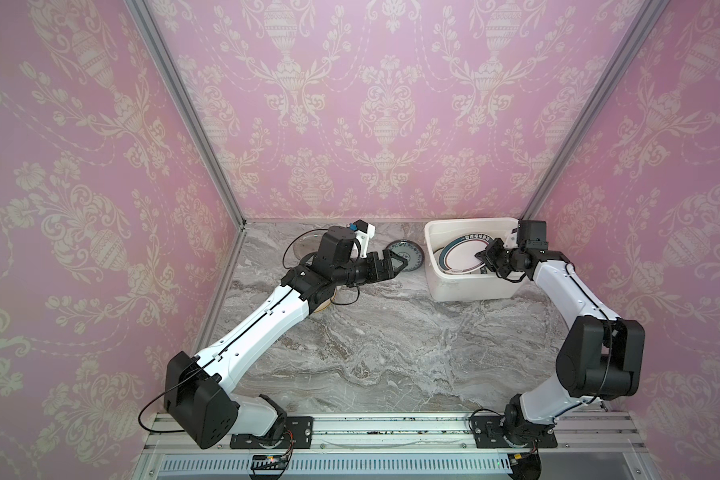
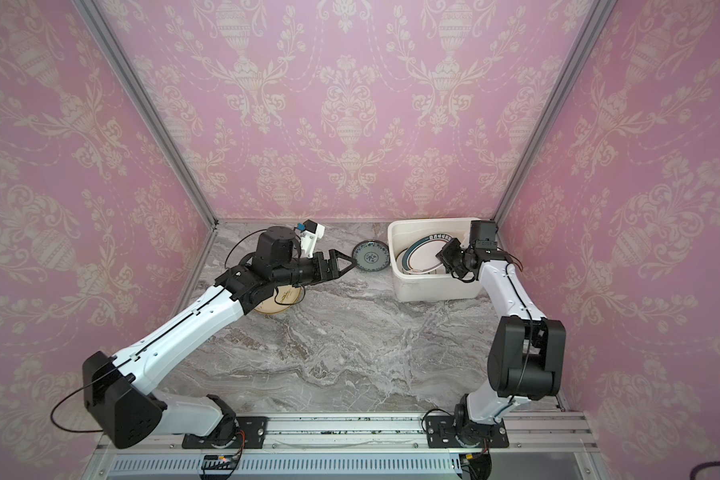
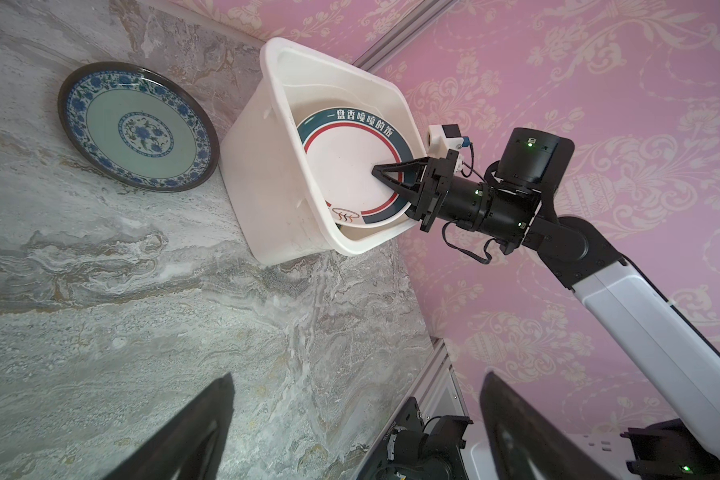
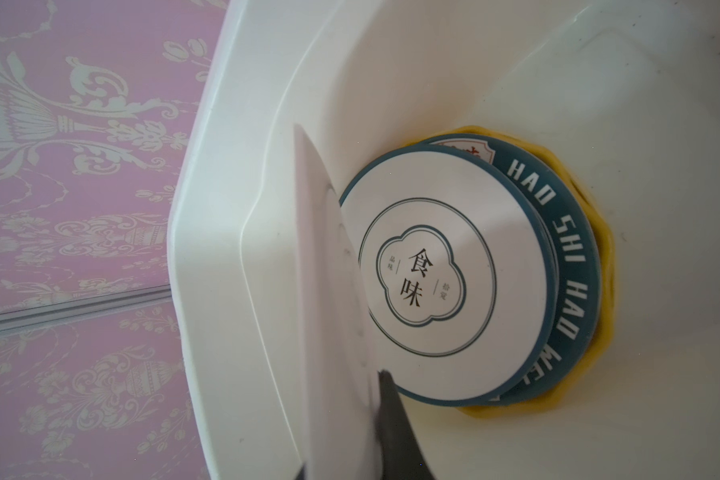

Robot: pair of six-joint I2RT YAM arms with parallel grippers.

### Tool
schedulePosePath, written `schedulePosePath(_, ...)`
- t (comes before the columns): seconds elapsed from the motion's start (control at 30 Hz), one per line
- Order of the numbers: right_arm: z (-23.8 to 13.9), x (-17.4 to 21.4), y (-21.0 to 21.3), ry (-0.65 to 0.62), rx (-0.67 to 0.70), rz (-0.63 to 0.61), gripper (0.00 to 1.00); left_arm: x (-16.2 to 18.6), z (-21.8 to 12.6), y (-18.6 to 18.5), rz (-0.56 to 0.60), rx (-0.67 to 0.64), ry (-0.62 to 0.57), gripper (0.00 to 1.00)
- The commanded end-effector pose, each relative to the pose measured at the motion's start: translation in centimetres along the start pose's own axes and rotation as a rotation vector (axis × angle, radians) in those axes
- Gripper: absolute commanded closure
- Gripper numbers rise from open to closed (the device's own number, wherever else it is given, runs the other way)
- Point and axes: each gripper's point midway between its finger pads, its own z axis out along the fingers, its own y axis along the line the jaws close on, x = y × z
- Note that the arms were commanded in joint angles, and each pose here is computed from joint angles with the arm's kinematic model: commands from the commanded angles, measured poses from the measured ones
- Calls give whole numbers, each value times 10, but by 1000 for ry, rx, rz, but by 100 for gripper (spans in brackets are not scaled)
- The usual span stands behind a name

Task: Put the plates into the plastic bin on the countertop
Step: 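Lower the green-rimmed plate upright against the stack with the right gripper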

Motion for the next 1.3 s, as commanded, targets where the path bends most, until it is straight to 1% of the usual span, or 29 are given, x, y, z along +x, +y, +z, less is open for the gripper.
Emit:
schedulePosePath(0.0, 3, -10, 21, -18, -62, -83, 100, -11, 5, 2, 21, -10, -15, 6)
schedulePosePath(0.37, 39, 9, 10, 79, -48, -108, 100, -18, 27, 15, -2, -32, 2, 6)
schedulePosePath(0.6, 58, 18, 7, 137, -31, -126, 98, -18, 28, 19, -7, -46, 7, 6)
schedulePosePath(0.77, 64, 19, 0, 151, 1, -136, 96, -17, 25, 22, -3, -59, 9, 6)
schedulePosePath(0.9, 65, 20, -6, 155, 35, -133, 86, -19, 22, 22, -2, -61, 3, 6)
schedulePosePath(0.97, 66, 19, -9, 155, 52, -129, 77, -20, 20, 21, -1, -63, 1, 6)
schedulePosePath(1.1, 68, 19, -13, 161, 70, -157, 69, -22, 16, 21, 3, -68, -10, 6)
schedulePosePath(1.27, 69, 17, -17, 160, 98, -166, 64, -22, 11, 23, 6, -83, -13, 6)
